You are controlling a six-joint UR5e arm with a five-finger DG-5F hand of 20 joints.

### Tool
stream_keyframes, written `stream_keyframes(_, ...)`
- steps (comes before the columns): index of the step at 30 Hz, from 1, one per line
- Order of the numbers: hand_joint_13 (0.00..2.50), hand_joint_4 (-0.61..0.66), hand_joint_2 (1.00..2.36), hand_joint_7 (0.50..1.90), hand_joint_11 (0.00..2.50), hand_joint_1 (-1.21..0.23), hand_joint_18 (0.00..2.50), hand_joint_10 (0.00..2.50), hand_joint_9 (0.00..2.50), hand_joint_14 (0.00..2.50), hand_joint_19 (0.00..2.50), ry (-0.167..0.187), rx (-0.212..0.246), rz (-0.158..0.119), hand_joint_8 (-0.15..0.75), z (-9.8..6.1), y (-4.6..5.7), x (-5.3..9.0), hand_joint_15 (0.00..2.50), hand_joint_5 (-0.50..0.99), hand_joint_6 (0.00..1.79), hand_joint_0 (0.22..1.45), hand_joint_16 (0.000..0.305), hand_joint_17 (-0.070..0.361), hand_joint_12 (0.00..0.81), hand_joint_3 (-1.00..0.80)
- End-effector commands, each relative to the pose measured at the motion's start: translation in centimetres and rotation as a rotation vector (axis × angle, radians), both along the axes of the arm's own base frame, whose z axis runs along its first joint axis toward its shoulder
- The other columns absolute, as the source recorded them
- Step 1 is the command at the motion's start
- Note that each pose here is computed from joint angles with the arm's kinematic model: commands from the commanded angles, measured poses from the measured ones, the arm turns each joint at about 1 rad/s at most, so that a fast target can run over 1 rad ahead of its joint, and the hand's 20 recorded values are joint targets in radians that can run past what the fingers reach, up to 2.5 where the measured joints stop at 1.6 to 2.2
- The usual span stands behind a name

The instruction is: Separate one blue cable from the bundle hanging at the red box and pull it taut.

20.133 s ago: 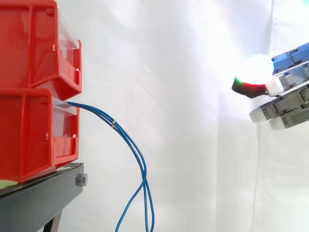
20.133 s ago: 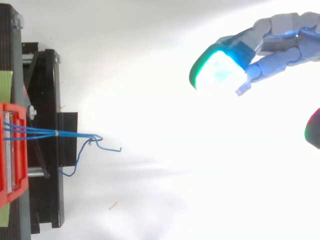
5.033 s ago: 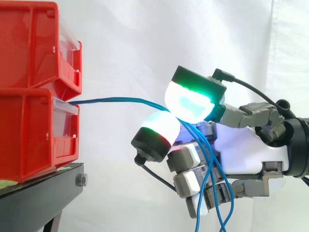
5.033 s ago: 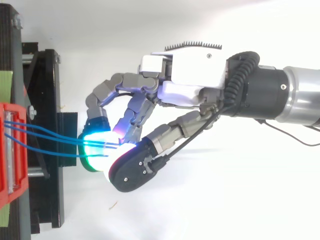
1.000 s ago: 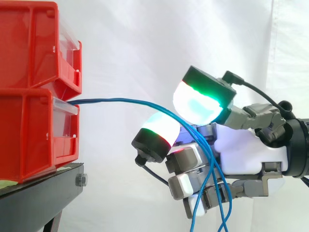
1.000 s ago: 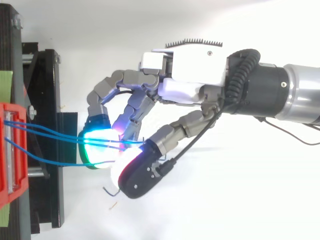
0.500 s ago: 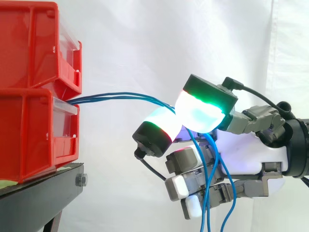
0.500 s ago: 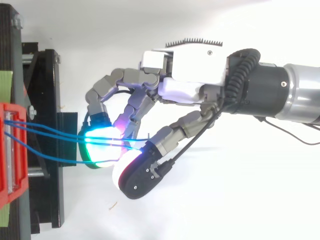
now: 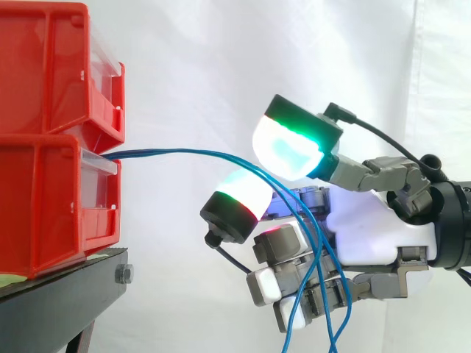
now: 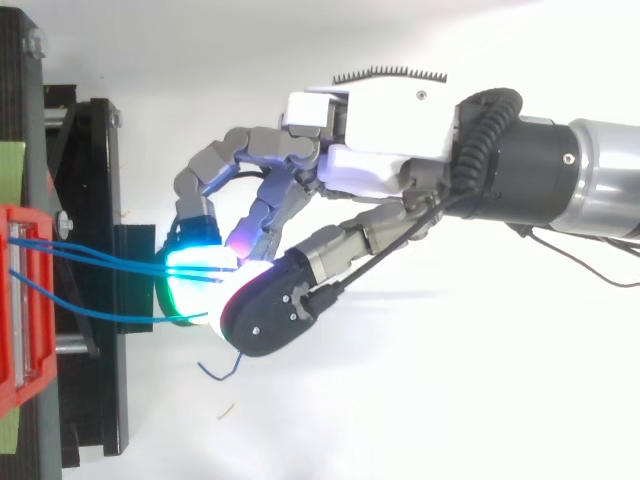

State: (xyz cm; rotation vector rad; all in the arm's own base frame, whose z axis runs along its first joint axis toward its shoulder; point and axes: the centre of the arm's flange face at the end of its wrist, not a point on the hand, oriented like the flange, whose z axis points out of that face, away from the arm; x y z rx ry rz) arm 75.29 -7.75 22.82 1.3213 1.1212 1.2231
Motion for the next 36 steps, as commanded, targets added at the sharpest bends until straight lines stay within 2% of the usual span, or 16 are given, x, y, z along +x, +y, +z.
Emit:
stream_keyframes(1, 0.88, -0.09, 1.0, 1.1, 1.1, -0.8, 0.86, 0.02, 1.07, 0.02, 0.58, 0.0, -0.004, 0.001, 0.297, -0.01, 0.04, 0.0, 0.61, -0.17, 0.88, 0.69, 0.043, 0.096, 0.35, -0.5)
stream_keyframes(2, 0.88, -0.1, 1.0, 1.09, 1.1, -0.81, 0.86, 0.02, 1.07, 0.02, 0.58, 0.001, -0.006, -0.001, 0.297, -0.01, -0.08, -0.01, 0.61, -0.17, 0.88, 0.69, 0.043, 0.096, 0.349, -0.5)
stream_keyframes(3, 0.89, -0.11, 1.0, 1.16, 1.1, -0.86, 0.87, 0.02, 1.07, 0.02, 0.57, 0.001, -0.007, -0.001, 0.296, -0.01, -0.08, -0.01, 0.61, -0.18, 0.88, 0.72, 0.043, 0.096, 0.35, -0.48)
stream_keyframes(5, 0.89, -0.09, 1.0, 1.15, 1.09, -0.9, 0.88, 0.02, 1.06, 0.02, 0.55, 0.001, -0.007, -0.001, 0.294, -0.01, -0.08, -0.01, 0.61, -0.19, 0.9, 0.75, 0.043, 0.096, 0.352, -0.47)
stream_keyframes(9, 0.9, -0.01, 1.0, 1.05, 1.08, -0.94, 0.9, 0.02, 1.06, 0.02, 0.54, -0.001, -0.009, -0.005, 0.287, 0.07, -0.12, 0.02, 0.61, -0.19, 0.91, 0.78, 0.043, 0.096, 0.354, -0.5)
stream_keyframes(16, 0.89, 0.03, 1.0, 1.06, 1.11, -0.99, 0.9, 0.02, 1.04, 0.02, 0.53, 0.001, -0.007, -0.001, 0.287, -0.01, 0.02, 0.0, 0.61, -0.19, 0.91, 0.68, 0.043, 0.097, 0.352, -0.5)
stream_keyframes(17, 0.89, 0.0, 1.0, 1.04, 1.11, -1.0, 0.89, 0.02, 1.04, 0.02, 0.55, 0.001, -0.007, -0.002, 0.278, -0.01, -0.09, -0.01, 0.63, -0.19, 0.91, 0.59, 0.044, 0.1, 0.35, -0.5)
stream_keyframes(19, 0.89, -0.03, 1.0, 0.97, 1.11, -0.95, 0.9, 0.02, 1.07, 0.02, 0.57, 0.001, -0.007, -0.001, 0.278, -0.01, -0.08, -0.01, 0.63, -0.18, 0.89, 0.5, 0.048, 0.107, 0.362, -0.5)
stream_keyframes(20, 0.91, -0.05, 1.0, 1.0, 1.07, -0.82, 0.92, 0.02, 1.1, 0.02, 0.57, 0.001, -0.007, -0.001, 0.265, -0.01, -0.08, -0.01, 0.62, -0.16, 0.86, 0.47, 0.049, 0.111, 0.367, -0.5)
stream_keyframes(23, 0.92, -0.07, 1.0, 1.08, 0.99, -0.61, 0.9, 0.02, 1.17, 0.02, 0.62, 0.001, -0.007, -0.001, 0.236, -0.01, -0.08, -0.01, 0.63, -0.12, 0.77, 0.51, 0.046, 0.103, 0.355, -0.5)
stream_keyframes(24, 0.92, -0.07, 1.0, 1.13, 1.0, -0.58, 0.88, 0.02, 1.17, 0.02, 0.63, 0.001, -0.007, -0.001, 0.229, -0.01, -0.08, -0.01, 0.63, -0.11, 0.75, 0.52, 0.045, 0.101, 0.35, -0.5)
stream_keyframes(25, 0.91, -0.08, 1.0, 1.14, 1.0, -0.59, 0.86, 0.02, 1.17, 0.02, 0.65, 0.001, -0.007, -0.004, 0.214, 0.0, -0.11, -0.01, 0.64, -0.11, 0.74, 0.59, 0.042, 0.095, 0.339, -0.5)
stream_keyframes(26, 0.91, -0.05, 1.0, 1.15, 0.99, -0.65, 0.85, 0.02, 1.16, 0.02, 0.66, 0.001, -0.009, -0.004, 0.238, 0.0, -0.11, -0.01, 0.65, -0.1, 0.74, 0.61, 0.042, 0.095, 0.343, -0.5)
stream_keyframes(32, 0.91, 0.02, 1.01, 1.07, 0.99, -0.73, 0.91, 0.02, 1.1, 0.02, 0.61, -0.001, -0.009, -0.001, 0.303, 0.07, -0.07, 0.03, 0.63, -0.14, 0.82, 0.59, 0.051, 0.116, 0.395, -0.27)
stream_keyframes(36, 0.9, 0.04, 1.01, 1.08, 1.02, -0.78, 0.91, 0.02, 1.08, 0.02, 0.6, 0.001, -0.007, 0.004, 0.319, -0.01, 0.27, 0.02, 0.63, -0.16, 0.85, 0.6, 0.052, 0.117, 0.396, -0.21)
